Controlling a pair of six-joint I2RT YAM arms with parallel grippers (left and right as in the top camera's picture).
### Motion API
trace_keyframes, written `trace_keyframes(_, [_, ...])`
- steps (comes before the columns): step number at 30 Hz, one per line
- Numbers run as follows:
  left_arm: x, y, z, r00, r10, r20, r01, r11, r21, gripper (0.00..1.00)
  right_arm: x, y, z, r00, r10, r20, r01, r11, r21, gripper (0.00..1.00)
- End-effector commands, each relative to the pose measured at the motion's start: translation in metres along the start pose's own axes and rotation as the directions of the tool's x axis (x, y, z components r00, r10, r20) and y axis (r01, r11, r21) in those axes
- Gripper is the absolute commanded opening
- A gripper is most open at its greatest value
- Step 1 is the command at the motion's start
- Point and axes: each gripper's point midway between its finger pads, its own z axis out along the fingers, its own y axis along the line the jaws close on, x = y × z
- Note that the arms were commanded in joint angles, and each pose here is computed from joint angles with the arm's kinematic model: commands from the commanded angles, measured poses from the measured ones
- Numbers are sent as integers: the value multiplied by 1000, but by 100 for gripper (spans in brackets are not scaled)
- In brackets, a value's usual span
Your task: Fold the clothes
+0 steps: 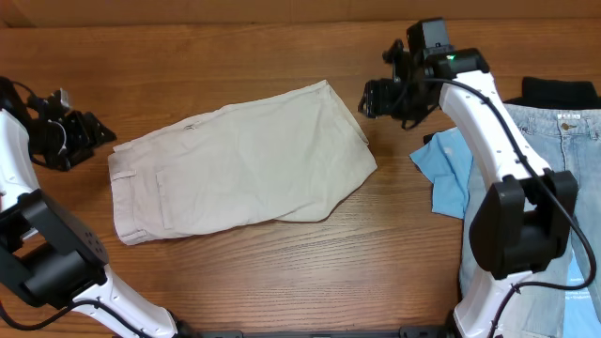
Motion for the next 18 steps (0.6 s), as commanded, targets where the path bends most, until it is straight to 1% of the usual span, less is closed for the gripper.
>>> trace_keyframes(1, [11, -16, 6, 997, 46, -57, -44, 998, 41, 53, 22, 0, 8, 997, -16, -76, 17, 1000, 6, 90])
trace_keyframes(3, [25, -19, 16, 993, 50, -110, -47, 999, 24, 54, 35, -5, 24, 991, -38, -126, 40, 999, 8, 95])
trace_keyframes(5, [40, -24, 30, 985, 58, -164, -55, 998, 22, 55, 47, -11, 44, 984, -69, -163, 70, 998, 1, 96])
trace_keyframes(6, [48, -27, 38, 980, 59, -192, -55, 998, 24, 53, 54, -11, 54, 977, -107, -183, 103, 994, -31, 94])
trace_keyframes(8, [66, -31, 52, 968, 35, -250, -31, 999, 21, 45, 66, -9, 66, 967, -138, -216, 121, 989, -88, 90])
trace_keyframes(9, [75, -32, 59, 961, 23, -275, -19, 1000, 18, 38, 71, -8, 70, 963, -132, -233, 110, 988, -106, 70])
trace_keyframes(10, [85, -33, 65, 952, 15, -305, -11, 1000, 16, 30, 77, -6, 73, 960, -124, -253, 94, 987, -128, 48])
trace_keyframes(11, [95, -32, 71, 944, 12, -329, -8, 1000, 13, 20, 83, -3, 74, 955, -117, -271, 78, 985, -151, 35])
trace_keyframes(12, [101, -32, 75, 938, 11, -346, -7, 1000, 12, 12, 87, 0, 73, 953, -112, -282, 66, 983, -170, 32])
trace_keyframes(13, [108, -31, 80, 932, 9, -362, -6, 1000, 11, 8, 90, 3, 73, 950, -108, -293, 53, 980, -190, 31])
trace_keyframes(14, [114, -29, 84, 928, 9, -372, -7, 1000, 7, 6, 92, 5, 72, 948, -99, -304, 40, 980, -196, 30])
trace_keyframes(15, [117, -26, 88, 927, 3, -376, -8, 1000, -10, 4, 94, 4, 71, 946, -93, -310, 33, 981, -192, 30])
trace_keyframes(16, [118, -20, 91, 927, -8, -374, -7, 999, -37, 4, 95, 4, 71, 944, -90, -317, 30, 981, -189, 45])
trace_keyframes(17, [119, -13, 94, 929, -30, -369, 1, 997, -76, 4, 97, 3, 70, 942, -81, -325, 21, 982, -186, 67])
trace_keyframes(18, [119, -7, 96, 930, -47, -363, 8, 994, -109, 4, 99, 3, 69, 939, -68, -337, 6, 983, -181, 73])
